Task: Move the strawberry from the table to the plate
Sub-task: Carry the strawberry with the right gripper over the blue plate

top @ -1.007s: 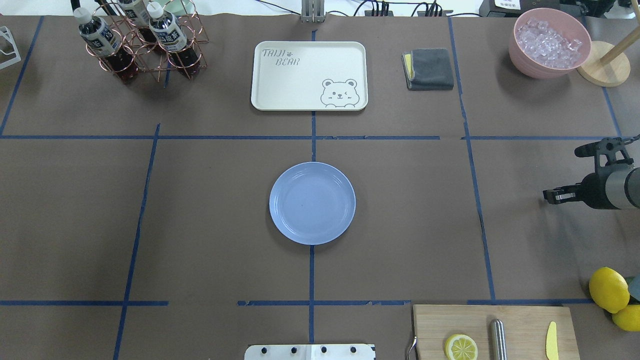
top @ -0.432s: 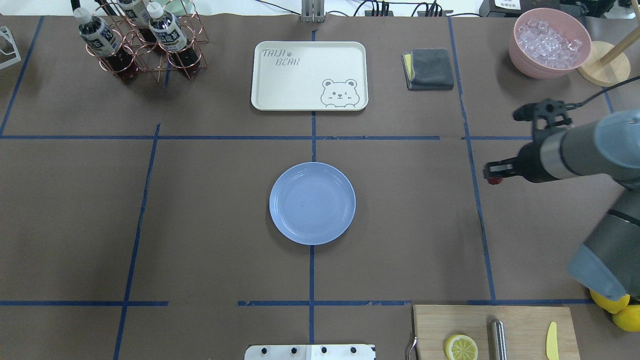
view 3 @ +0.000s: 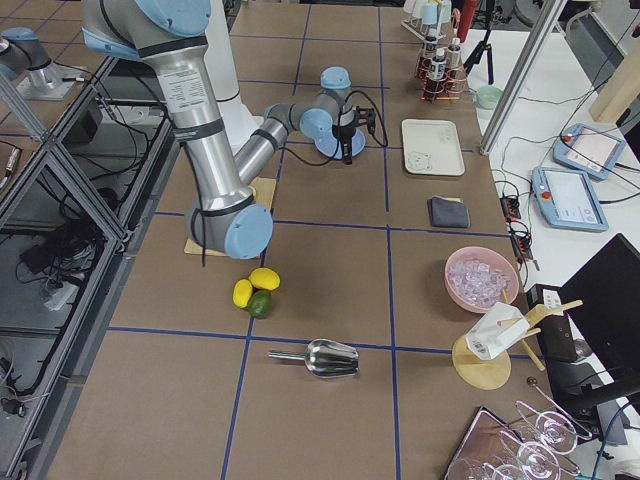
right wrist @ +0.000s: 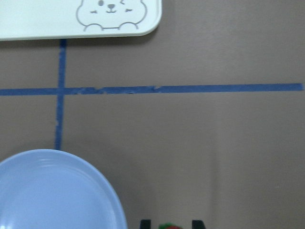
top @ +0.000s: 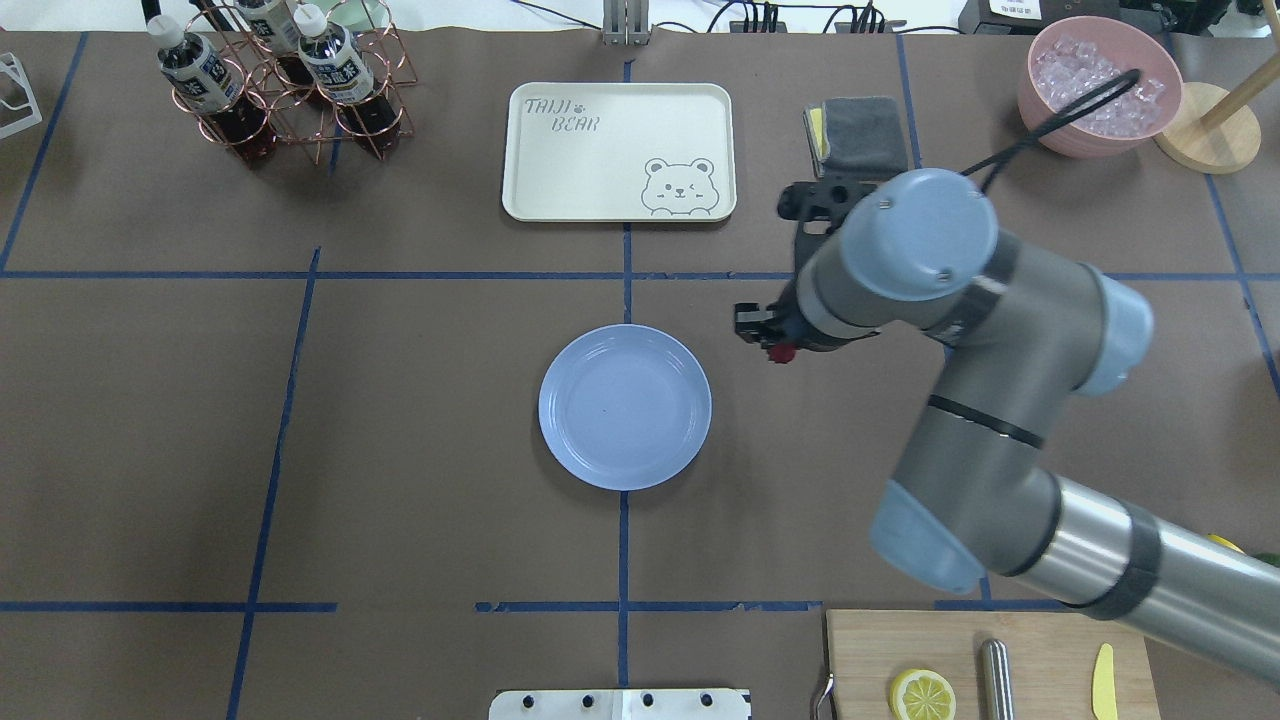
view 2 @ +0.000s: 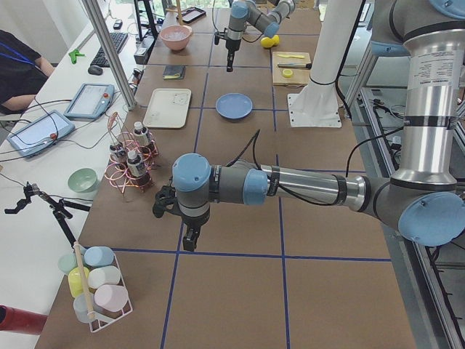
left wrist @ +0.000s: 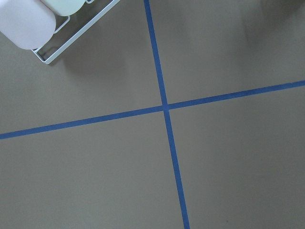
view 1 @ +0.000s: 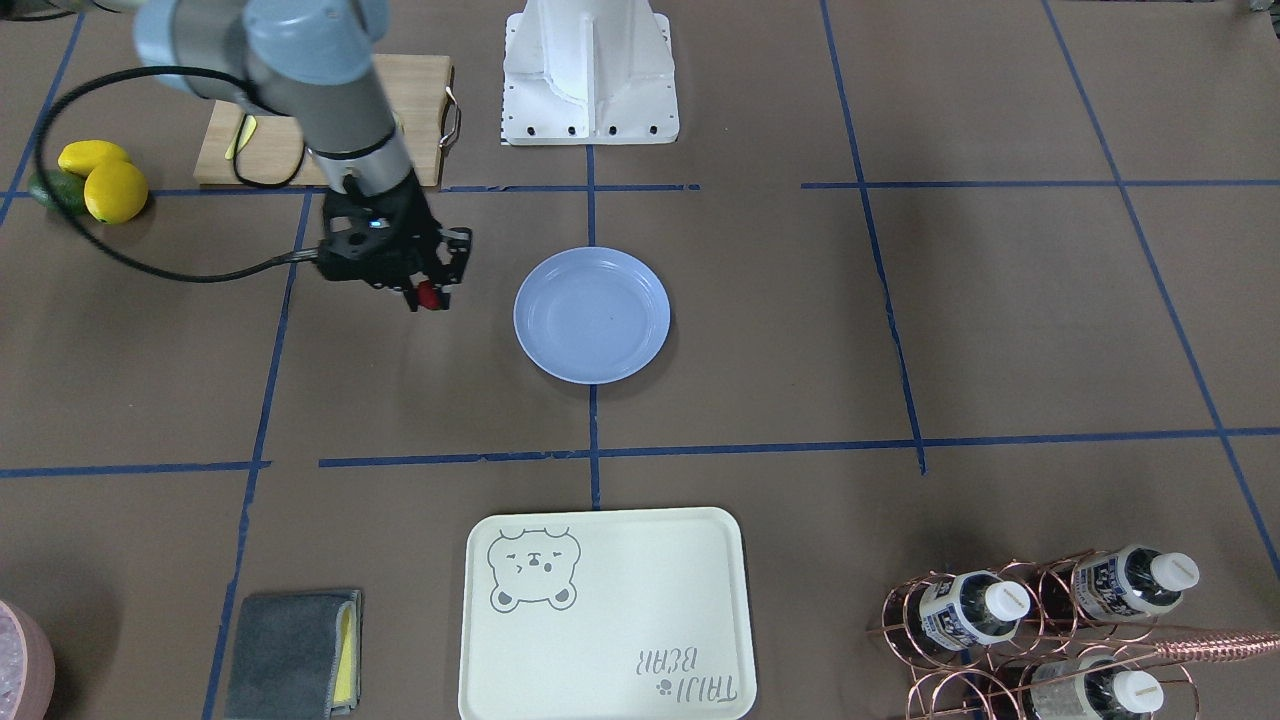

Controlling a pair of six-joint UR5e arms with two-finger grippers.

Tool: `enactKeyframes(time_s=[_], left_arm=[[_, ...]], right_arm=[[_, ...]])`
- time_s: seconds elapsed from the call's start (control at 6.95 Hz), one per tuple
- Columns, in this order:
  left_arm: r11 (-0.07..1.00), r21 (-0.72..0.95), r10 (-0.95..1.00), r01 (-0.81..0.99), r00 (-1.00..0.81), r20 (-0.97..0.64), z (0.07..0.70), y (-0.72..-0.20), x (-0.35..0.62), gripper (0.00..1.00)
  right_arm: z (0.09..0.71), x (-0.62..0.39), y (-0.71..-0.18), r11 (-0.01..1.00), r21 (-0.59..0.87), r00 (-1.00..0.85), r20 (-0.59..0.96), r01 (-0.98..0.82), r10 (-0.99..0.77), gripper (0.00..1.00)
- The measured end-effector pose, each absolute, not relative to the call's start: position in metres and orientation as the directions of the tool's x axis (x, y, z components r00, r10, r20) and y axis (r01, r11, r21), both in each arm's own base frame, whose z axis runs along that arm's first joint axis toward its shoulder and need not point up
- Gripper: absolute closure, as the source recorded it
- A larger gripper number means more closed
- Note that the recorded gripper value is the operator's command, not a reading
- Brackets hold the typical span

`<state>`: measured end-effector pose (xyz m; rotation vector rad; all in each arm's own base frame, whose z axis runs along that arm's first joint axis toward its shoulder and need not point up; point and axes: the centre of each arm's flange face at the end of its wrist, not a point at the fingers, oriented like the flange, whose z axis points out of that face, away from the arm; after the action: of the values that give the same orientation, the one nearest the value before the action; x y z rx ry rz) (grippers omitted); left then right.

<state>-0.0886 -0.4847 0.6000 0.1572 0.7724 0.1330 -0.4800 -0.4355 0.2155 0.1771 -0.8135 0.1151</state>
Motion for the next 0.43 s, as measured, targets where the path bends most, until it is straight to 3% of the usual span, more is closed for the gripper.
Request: enactKeyframes(time_s=[0.43], left_arm=[[0.98,0.192,0.178,-0.062,0.709,-0.683,0.599,-0.485,-0.089,0.0]], right_arm=[[0.163,-0.61,-0.428,0.971,0.086,0.722,0.683,-0.225,0.107,1.0]])
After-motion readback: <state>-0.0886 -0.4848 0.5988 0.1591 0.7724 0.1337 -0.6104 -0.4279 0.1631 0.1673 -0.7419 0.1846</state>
